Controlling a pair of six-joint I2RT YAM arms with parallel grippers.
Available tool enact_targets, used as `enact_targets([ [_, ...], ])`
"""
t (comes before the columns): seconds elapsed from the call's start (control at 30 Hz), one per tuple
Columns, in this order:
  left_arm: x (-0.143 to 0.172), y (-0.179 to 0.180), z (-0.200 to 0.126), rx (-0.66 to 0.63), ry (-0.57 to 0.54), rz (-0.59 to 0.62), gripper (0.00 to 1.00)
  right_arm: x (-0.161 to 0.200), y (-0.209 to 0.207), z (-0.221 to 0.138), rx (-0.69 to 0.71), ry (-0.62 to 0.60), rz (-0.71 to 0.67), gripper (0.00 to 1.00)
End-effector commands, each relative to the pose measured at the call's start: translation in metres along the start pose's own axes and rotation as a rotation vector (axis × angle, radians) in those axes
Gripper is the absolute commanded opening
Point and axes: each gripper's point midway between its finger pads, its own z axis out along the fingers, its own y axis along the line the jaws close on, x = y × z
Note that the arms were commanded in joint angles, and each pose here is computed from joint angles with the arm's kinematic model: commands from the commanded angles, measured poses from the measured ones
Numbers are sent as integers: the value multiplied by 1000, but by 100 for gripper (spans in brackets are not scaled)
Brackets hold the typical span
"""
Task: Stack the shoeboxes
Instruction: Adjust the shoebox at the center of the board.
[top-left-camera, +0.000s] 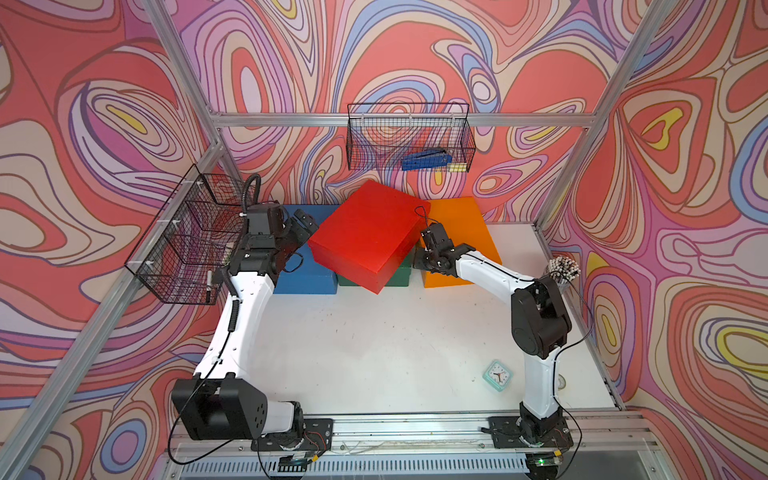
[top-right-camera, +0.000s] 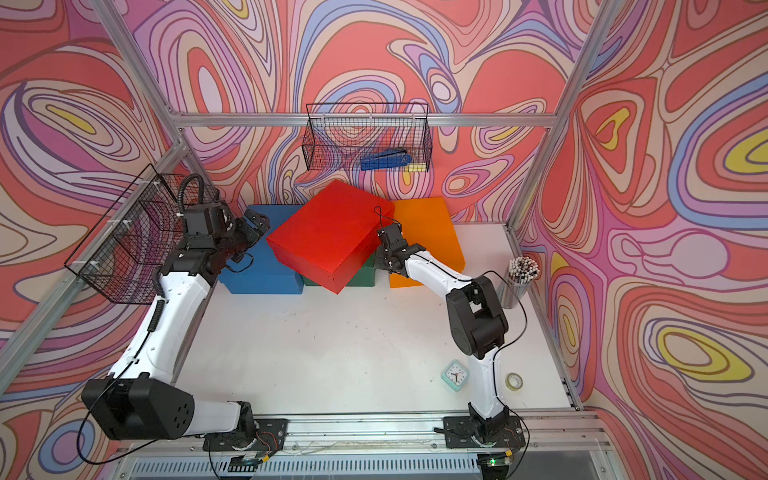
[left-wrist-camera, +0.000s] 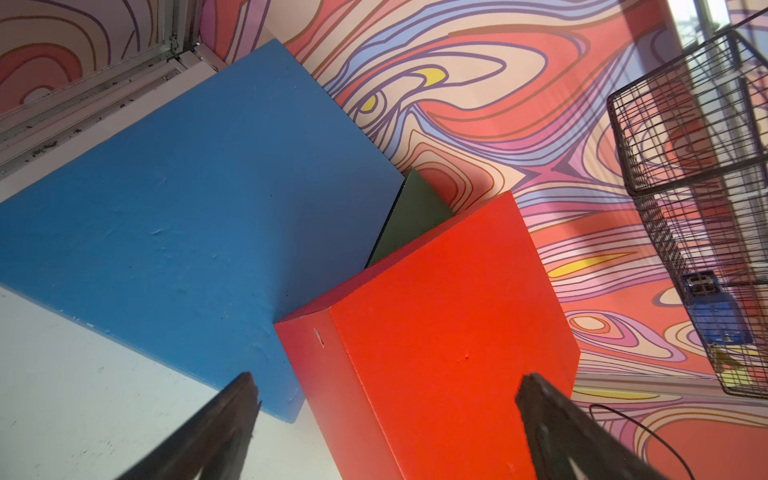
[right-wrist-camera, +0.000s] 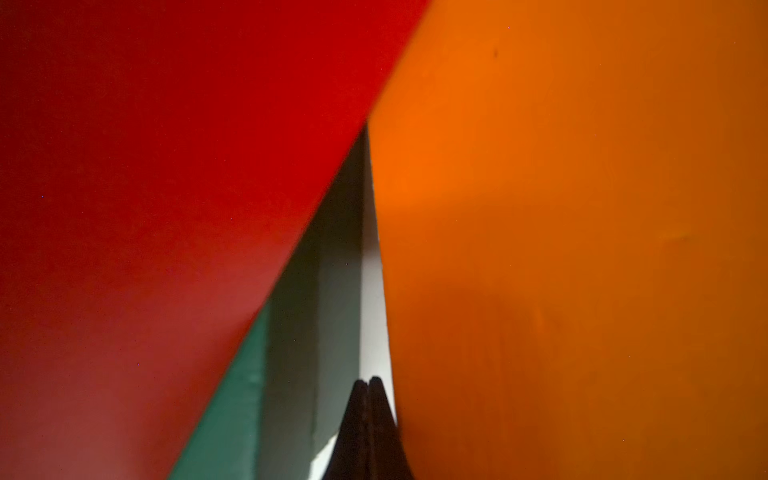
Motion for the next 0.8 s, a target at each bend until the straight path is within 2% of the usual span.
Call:
enact_targets([
  [0.0, 4, 6, 5, -12, 25, -7, 100, 17, -33, -2, 107, 62, -19, 0],
  [0.13, 3, 4, 15, -8, 35, 0, 100, 8, -23, -7, 63, 48, -32, 0],
  [0.27, -13, 2, 23, -33, -18, 53, 100, 1, -15, -11, 13, 37, -31, 0],
  [0.5, -33, -5, 63, -35, -51, 86, 99, -13, 11, -27, -149, 19, -8, 0],
  [0.77, -31, -17, 112, 13, 17, 88, 95, -47, 37, -52, -249, -59, 8, 0],
])
